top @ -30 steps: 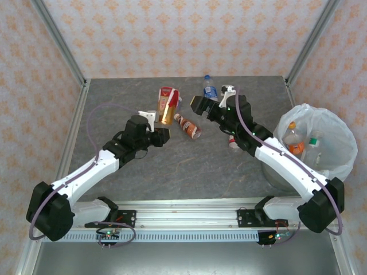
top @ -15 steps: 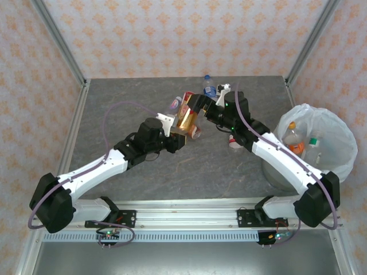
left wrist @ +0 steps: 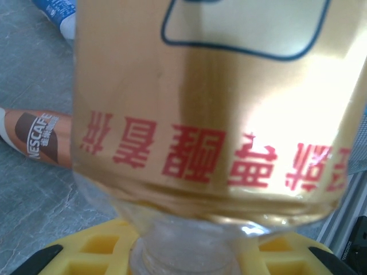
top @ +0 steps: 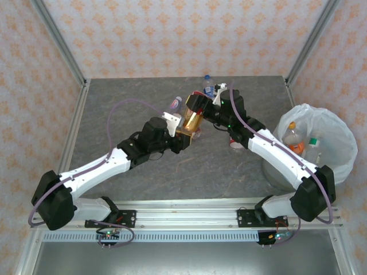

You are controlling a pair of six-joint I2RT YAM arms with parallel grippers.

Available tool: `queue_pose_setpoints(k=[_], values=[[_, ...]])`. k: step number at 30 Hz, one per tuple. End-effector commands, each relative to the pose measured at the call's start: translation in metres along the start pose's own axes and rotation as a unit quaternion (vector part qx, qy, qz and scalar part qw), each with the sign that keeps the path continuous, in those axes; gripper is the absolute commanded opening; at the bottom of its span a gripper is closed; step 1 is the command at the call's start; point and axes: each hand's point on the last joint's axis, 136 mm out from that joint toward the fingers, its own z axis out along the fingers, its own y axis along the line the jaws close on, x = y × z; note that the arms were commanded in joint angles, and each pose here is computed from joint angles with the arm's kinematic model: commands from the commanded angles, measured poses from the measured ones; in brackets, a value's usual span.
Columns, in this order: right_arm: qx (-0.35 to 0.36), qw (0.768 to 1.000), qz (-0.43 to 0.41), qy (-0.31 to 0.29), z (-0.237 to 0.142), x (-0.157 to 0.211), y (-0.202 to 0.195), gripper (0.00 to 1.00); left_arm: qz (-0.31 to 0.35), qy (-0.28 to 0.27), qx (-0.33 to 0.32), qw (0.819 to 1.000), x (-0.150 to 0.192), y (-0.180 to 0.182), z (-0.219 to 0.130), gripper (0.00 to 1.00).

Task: Put the plastic bottles in the bin

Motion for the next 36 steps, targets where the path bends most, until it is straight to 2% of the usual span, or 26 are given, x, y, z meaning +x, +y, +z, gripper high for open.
queue_pose_setpoints(k=[1,4,8,15,18,24,25,28,29,32,36], values=[[0.004,1.000,-0.007,-0.011,-0.001,-0.007,0.000,0.81,0.025,-0.017,-0.024,0.999,-0.015,-0.001,-0.001,0.00],[0.013,1.000,-0.012,-0.011,-0.002,-0.004,-0.005,0.76,0.028,-0.017,-0.032,0.999,-0.015,-0.002,0.001,0.00],[0.034,0.999,-0.020,-0.032,-0.007,-0.009,-0.015,0.65,0.025,-0.017,-0.034,0.999,-0.014,-0.001,0.002,0.00],[0.049,0.998,-0.032,-0.022,-0.009,-0.004,-0.021,0.58,0.024,-0.015,-0.032,0.999,-0.013,-0.002,0.001,0.01],[0.052,0.998,-0.035,-0.022,-0.010,-0.004,-0.022,0.57,0.023,-0.016,-0.034,0.999,-0.013,-0.002,0.001,0.13],[0.066,0.996,-0.046,-0.041,-0.019,-0.011,-0.023,0.55,0.026,-0.027,-0.030,0.999,-0.017,-0.004,-0.005,0.43],[0.071,0.995,-0.051,-0.046,-0.022,-0.014,-0.023,0.55,0.029,-0.030,-0.028,0.999,-0.017,-0.005,-0.007,0.49],[0.088,0.992,-0.067,-0.064,-0.032,-0.021,-0.025,0.54,0.030,-0.046,-0.026,0.998,-0.020,-0.005,-0.015,0.84],[0.096,0.990,-0.072,-0.070,-0.035,-0.023,-0.027,0.54,0.031,-0.052,-0.023,0.998,-0.022,-0.006,-0.019,0.90],[0.106,0.987,-0.082,-0.085,-0.044,-0.029,-0.029,0.53,0.030,-0.065,-0.018,0.997,-0.026,-0.009,-0.027,1.00],[0.117,0.984,-0.095,-0.096,-0.050,-0.034,-0.029,0.52,0.034,-0.093,-0.008,0.995,-0.033,-0.012,-0.038,1.00]])
